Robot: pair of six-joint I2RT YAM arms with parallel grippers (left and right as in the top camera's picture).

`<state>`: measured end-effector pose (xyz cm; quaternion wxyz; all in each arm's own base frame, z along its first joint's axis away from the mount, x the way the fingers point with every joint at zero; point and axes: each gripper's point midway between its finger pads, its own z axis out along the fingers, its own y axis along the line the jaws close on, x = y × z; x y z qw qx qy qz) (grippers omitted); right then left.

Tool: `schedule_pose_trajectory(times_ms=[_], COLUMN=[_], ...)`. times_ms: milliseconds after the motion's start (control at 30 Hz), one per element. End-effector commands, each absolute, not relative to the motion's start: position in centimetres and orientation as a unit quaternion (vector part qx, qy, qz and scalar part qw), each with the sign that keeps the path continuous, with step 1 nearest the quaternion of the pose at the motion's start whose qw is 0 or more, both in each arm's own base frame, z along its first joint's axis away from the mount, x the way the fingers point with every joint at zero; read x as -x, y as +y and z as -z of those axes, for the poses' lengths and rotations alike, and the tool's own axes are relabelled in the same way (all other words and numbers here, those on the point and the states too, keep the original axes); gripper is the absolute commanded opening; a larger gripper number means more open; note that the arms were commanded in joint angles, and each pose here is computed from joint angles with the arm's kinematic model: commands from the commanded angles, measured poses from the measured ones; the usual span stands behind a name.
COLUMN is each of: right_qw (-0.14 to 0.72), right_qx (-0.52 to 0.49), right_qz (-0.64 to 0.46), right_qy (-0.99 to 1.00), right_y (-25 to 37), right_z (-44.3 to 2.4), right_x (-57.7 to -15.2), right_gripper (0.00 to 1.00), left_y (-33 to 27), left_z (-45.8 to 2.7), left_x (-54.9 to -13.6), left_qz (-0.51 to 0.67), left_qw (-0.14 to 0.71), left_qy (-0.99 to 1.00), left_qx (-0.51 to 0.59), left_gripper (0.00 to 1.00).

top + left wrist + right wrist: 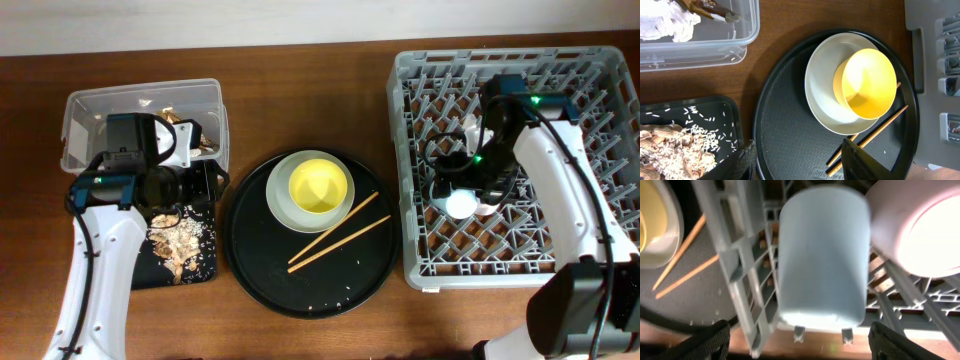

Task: Sort waste into correct bins and load items into the dishwasher rack
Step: 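Place the light-blue cup upside down in the rack with right gripper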

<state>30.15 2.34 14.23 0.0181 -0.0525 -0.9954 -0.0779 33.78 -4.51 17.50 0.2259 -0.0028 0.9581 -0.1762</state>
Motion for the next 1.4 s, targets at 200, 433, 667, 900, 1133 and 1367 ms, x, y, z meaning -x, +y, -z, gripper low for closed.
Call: schedule_pose_trajectory(times_ms=[200, 433, 667, 900, 1133, 1367], right_qw=[0.012, -0.005, 0.001, 0.013, -0.002, 0.028], right_qx=[0.085, 0.084, 0.038, 0.024, 0.023, -0.026], right_qz=[0.049, 0.048, 0.075, 0.093, 0.090, 0.120], right_qy=[-0.995, -0.995, -0.996, -0.995, -0.996, -0.992], right_y=[1.3, 1.2, 2.2, 3.0, 2.9, 6.2], right_z=[-11.2, -13.8, -18.2, -17.4, -16.4, -16.3], right_x=[-30.1, -30.4, -29.2, -29.4, -31.0, -29.3], right_gripper=[0.57, 0.42, 0.39, 0.40, 0.77, 0.27], left_y=[-4.3, -4.3, -4.3, -4.3, -4.3, -4.3], left_z=[-18.0, -18.0, -18.0, -18.0, -18.0, -18.0], left_x=[-33.7, -33.7, -33.7, -33.7, -33.7, -33.7], left_qz=[0.170, 0.170, 0.170, 0.170, 0.170, 0.170], left_qw=[0.234, 0.232, 0.232, 0.232, 0.232, 0.232], left_qy=[0.957, 0.958, 0.958, 0.958, 0.958, 0.958], left_qx=[-0.006, -0.005, -0.005, -0.005, -0.005, -0.005], left_gripper=[0.54, 0.54, 0.54, 0.54, 0.54, 0.54])
